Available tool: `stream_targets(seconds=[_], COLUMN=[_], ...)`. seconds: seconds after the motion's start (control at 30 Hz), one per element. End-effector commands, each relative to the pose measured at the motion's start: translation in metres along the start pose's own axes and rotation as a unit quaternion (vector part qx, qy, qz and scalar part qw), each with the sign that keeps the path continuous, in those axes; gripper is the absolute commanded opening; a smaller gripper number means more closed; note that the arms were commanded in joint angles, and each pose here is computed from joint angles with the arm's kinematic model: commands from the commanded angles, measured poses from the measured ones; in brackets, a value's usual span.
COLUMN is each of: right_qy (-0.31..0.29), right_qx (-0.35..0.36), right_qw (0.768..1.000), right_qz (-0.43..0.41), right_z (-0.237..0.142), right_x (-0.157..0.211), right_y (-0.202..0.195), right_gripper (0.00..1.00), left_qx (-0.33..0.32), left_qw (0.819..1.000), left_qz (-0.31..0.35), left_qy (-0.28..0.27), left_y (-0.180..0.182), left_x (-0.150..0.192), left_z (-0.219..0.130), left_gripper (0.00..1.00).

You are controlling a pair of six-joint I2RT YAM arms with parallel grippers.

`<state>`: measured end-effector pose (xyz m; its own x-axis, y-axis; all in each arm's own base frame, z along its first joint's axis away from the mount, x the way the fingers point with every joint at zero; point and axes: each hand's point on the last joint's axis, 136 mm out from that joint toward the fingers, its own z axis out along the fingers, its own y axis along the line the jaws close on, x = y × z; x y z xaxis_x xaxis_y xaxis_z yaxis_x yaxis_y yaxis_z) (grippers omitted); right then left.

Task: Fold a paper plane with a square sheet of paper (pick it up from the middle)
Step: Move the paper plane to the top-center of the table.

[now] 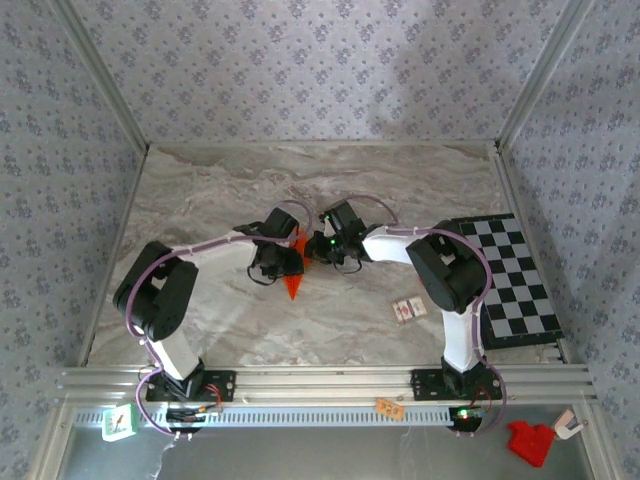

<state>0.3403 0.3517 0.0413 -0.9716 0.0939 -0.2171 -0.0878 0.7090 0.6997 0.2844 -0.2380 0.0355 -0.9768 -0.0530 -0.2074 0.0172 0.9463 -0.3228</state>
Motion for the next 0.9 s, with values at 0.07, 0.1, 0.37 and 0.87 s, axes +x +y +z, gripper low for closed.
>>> stream_targets(seconds=[0.07,0.1,0.37,0.87], right_qy=[0.010,0.010,0.006,-0.179], right_qx=[0.000,-0.001,-0.002,0.140], right_qw=[1.000,1.000,1.000,0.973], right_qz=[0.006,0.006,0.007,-0.031], right_z=[0.000,0.000,-0.006,-0.125], right_x=[0.001,0.001,-0.001,-0.047], right_y=[0.003,0.003,0.006,-0.038], right_gripper=[0.12,0.12,0.17,0.66], left_qx=[-0.020,-0.021,-0.034,-0.078], left_qw=[1.000,1.000,0.999,0.992], left_qz=[0.012,0.013,0.026,0.084], left_qy=[-0.005,-0.003,-0.010,-0.060], left_y=[0.001,0.001,0.002,-0.010], left_x=[-0.004,-0.004,-0.007,-0.061], left_z=[-0.003,-0.001,-0.007,-0.026], left_gripper=[0.27,0.26,0.13,0.06])
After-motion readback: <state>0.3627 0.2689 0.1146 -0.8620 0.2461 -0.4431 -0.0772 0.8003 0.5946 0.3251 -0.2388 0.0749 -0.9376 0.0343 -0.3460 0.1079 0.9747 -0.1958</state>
